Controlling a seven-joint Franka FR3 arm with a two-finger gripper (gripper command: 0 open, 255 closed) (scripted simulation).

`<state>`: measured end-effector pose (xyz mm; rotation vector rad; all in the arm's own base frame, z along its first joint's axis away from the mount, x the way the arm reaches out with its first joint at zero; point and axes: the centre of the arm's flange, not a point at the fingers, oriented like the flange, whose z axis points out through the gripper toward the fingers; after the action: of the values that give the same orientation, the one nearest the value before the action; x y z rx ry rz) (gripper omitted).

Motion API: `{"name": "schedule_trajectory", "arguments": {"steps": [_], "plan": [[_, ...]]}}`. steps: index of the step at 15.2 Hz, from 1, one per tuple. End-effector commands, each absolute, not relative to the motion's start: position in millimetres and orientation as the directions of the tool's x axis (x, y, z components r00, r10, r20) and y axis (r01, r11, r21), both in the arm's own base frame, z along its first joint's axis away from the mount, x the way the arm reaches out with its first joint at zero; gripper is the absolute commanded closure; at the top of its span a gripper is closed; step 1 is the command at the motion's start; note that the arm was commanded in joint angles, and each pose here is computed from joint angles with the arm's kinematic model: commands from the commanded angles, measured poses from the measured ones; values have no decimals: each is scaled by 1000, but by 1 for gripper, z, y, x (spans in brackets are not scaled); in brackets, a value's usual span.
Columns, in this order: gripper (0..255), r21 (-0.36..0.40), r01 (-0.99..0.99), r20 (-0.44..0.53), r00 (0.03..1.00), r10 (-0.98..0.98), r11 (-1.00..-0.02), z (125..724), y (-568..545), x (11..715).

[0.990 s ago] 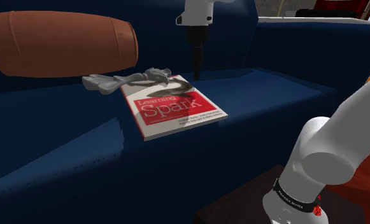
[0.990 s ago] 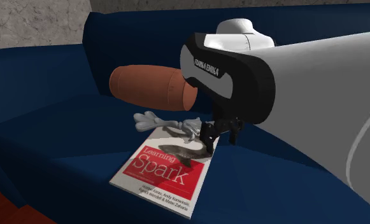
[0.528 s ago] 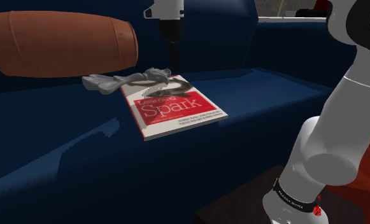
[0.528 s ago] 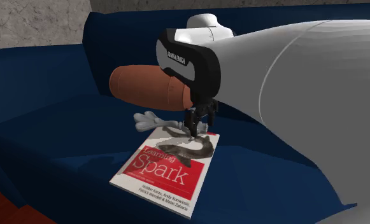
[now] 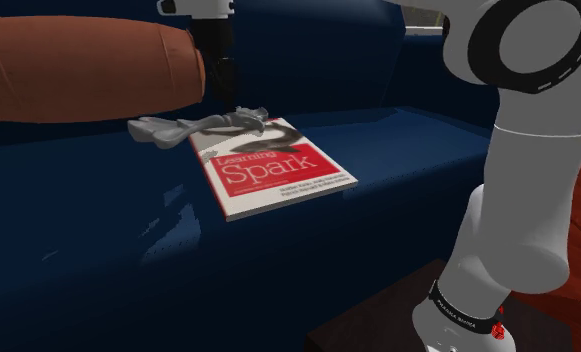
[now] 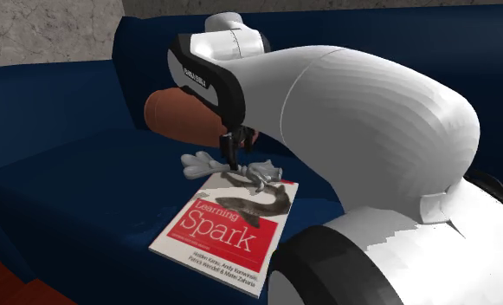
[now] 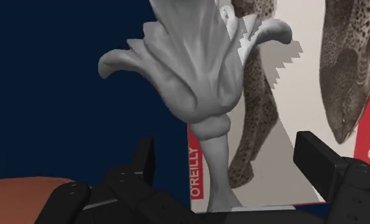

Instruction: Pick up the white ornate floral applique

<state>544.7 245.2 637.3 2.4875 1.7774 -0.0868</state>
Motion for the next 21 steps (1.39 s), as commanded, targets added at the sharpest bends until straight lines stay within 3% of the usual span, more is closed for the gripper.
{"name": "schedule_trajectory", "arguments": {"steps": [1, 3, 12, 13, 21], "plan": [[0, 43, 970, -100, 242, 965, -239, 640, 271, 551], [0, 49, 981, -104, 190, 976, -185, 642, 288, 553], [0, 49, 981, -104, 190, 976, -186, 602, 288, 553], [255, 49, 981, -104, 190, 976, -186, 602, 287, 553], [255, 49, 981, -104, 190, 976, -185, 602, 286, 553]]}}
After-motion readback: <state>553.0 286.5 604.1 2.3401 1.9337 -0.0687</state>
